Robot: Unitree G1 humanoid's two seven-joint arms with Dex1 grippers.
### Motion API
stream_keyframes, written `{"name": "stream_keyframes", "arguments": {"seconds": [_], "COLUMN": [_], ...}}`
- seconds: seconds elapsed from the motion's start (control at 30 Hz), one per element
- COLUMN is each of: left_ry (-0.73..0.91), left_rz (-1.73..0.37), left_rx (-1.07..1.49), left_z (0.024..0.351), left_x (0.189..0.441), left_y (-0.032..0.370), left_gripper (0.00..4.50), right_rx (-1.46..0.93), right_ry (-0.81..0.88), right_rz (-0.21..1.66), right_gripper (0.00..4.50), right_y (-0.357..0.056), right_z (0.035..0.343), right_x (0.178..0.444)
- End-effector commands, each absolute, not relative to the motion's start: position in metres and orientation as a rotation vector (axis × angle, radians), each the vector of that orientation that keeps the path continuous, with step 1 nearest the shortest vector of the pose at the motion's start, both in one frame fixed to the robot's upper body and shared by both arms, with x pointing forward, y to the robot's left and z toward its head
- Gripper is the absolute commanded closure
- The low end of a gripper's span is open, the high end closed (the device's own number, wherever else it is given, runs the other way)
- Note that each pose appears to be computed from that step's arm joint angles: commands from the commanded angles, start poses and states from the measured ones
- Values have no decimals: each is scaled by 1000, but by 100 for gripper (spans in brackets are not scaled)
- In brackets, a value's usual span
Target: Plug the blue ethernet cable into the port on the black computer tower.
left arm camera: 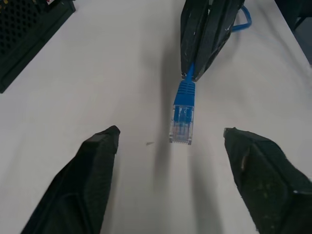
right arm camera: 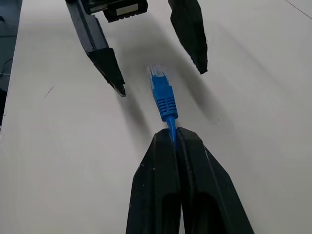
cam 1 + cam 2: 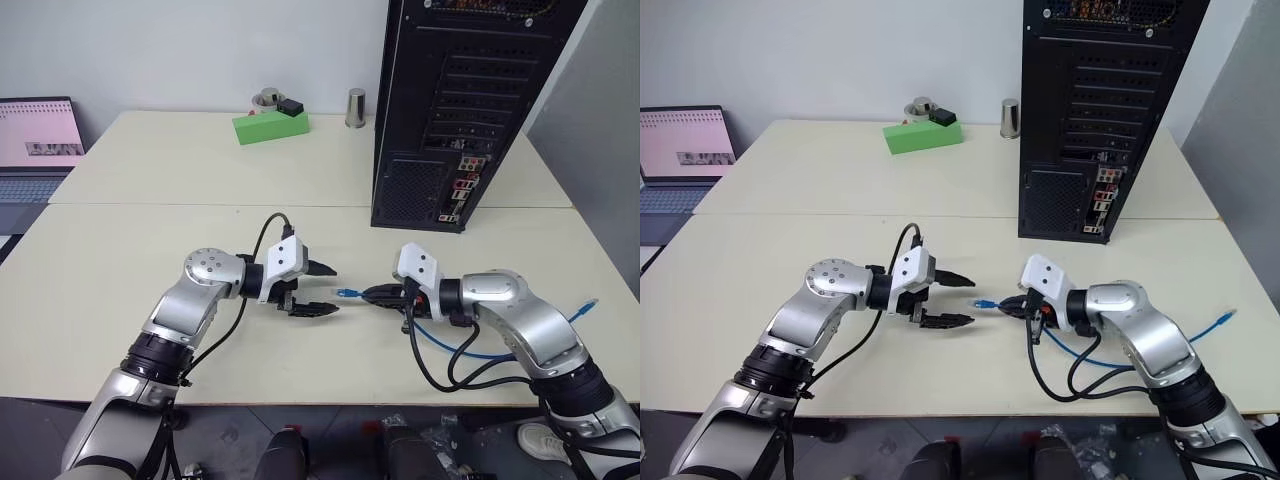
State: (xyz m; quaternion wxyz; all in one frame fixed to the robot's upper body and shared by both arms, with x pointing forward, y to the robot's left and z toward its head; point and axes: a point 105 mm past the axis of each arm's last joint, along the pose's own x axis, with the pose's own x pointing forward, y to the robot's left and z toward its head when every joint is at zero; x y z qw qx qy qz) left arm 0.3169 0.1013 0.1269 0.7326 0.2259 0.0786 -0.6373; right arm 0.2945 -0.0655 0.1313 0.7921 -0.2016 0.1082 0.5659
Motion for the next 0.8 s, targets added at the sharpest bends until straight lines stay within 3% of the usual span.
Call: {"name": "stream_keyframes", "arguments": {"seconds": [0.03,0.4,0.8], "left_ry": [142,129,97], "left_rz": [-1411,-1402,-1406], "left_rx": [527,524,522], "left_z": [135,134,136], "left_x": [319,319,317], "left_y": [99,96,95], "left_gripper": [209,423,430], "right_rx": [-492,-524,-540], "right_ry": [148,144,143], "right_rz": [1260,1283,1275], "right_gripper": [450,450,450], "right_y": [-57,-53,-54], "right_z": [149,148,145], "right_x": [289,286,288]}}
